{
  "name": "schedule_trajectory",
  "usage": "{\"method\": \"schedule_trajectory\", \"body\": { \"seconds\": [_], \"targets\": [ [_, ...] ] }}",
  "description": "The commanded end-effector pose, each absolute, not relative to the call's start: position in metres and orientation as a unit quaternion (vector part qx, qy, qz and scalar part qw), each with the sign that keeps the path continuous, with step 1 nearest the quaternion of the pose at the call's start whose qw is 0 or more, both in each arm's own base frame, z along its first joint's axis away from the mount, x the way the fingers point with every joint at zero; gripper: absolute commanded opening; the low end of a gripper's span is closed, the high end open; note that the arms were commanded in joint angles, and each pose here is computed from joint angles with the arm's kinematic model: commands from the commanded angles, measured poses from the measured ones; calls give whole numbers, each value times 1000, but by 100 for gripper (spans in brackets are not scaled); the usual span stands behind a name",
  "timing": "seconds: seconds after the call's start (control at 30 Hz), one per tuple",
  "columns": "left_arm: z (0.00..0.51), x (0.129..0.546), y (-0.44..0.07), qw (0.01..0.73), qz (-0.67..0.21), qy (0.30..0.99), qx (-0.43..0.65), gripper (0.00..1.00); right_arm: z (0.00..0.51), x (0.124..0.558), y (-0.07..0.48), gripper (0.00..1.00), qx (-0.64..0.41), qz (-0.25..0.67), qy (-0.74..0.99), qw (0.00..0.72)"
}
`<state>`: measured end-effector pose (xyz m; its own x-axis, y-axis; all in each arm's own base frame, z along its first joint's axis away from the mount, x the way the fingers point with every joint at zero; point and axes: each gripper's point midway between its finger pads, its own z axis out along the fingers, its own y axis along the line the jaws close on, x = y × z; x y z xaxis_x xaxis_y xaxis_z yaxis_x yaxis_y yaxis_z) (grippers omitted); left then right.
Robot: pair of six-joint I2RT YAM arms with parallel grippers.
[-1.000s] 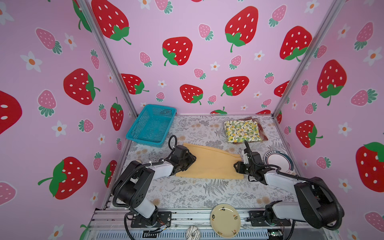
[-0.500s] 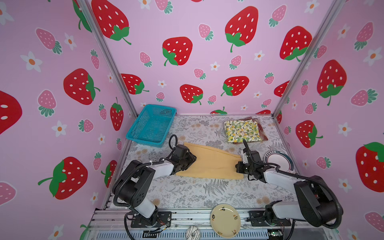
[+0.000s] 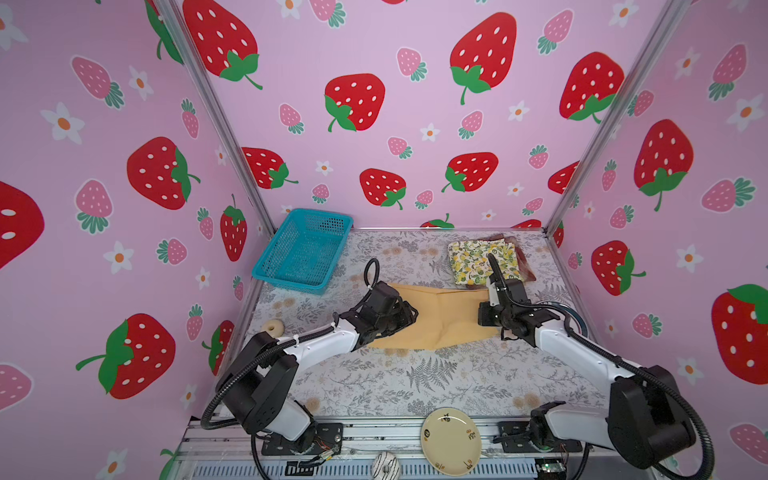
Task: Fold and stack the skirts
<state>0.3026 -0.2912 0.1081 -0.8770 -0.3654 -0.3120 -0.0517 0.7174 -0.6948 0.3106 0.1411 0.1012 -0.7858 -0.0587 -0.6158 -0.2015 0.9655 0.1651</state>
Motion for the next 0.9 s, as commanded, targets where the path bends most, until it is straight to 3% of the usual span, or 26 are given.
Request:
{"method": "schedule_trajectory", "body": {
  "seconds": [0.0,0.47,0.87],
  "targets": [
    [115,305,-318,227,-373,895,-91,61,107,309,133,0,-81,84,943,312],
    [94,286,-425,159,-425,891,-32,60,122,317,137,0,-94,81,944,305],
    [53,268,-457,111,-427,897,-32,59,137,328,141,0,-93,80,941,316]
  ]
}}
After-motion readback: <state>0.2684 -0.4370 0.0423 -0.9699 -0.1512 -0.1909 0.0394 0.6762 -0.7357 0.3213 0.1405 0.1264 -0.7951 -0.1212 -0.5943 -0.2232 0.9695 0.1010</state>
